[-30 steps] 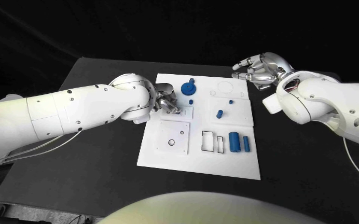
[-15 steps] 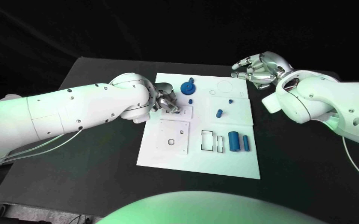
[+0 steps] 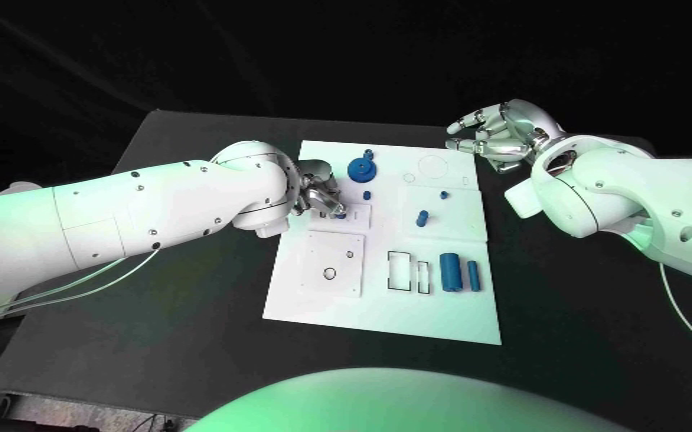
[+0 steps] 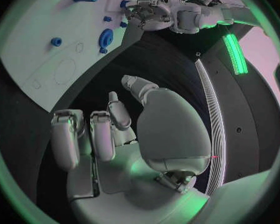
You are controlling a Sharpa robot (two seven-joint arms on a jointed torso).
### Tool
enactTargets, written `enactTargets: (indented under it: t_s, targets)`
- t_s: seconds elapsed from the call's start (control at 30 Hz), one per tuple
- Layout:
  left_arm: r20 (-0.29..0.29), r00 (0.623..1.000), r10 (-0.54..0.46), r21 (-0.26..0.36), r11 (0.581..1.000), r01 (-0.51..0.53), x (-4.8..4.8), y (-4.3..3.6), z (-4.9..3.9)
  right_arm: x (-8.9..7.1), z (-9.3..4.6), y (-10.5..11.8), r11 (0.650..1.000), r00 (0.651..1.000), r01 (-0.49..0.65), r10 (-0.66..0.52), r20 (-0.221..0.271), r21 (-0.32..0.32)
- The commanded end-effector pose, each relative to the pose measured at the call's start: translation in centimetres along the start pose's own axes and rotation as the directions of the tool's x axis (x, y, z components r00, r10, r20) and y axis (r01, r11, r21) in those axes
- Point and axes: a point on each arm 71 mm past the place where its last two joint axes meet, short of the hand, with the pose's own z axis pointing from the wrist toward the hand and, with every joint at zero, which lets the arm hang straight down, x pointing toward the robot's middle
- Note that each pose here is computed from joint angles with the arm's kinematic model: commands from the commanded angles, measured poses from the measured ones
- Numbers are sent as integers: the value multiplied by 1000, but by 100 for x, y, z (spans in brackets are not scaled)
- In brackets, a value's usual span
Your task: Assemble the parts on the task board
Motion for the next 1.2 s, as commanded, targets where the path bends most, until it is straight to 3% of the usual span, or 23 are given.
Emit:
enactTargets:
  t_s: [0.03,1.2]
  targets:
    - [-29,1000,-2,9,1000,2,40,-24,7,9,-1,1,1000,1000,2,-2,-10,-4]
    - [-22,1000,-8,-10,1000,8,8,44,13,11,-6,-23,1000,1000,0,0,-11,1]
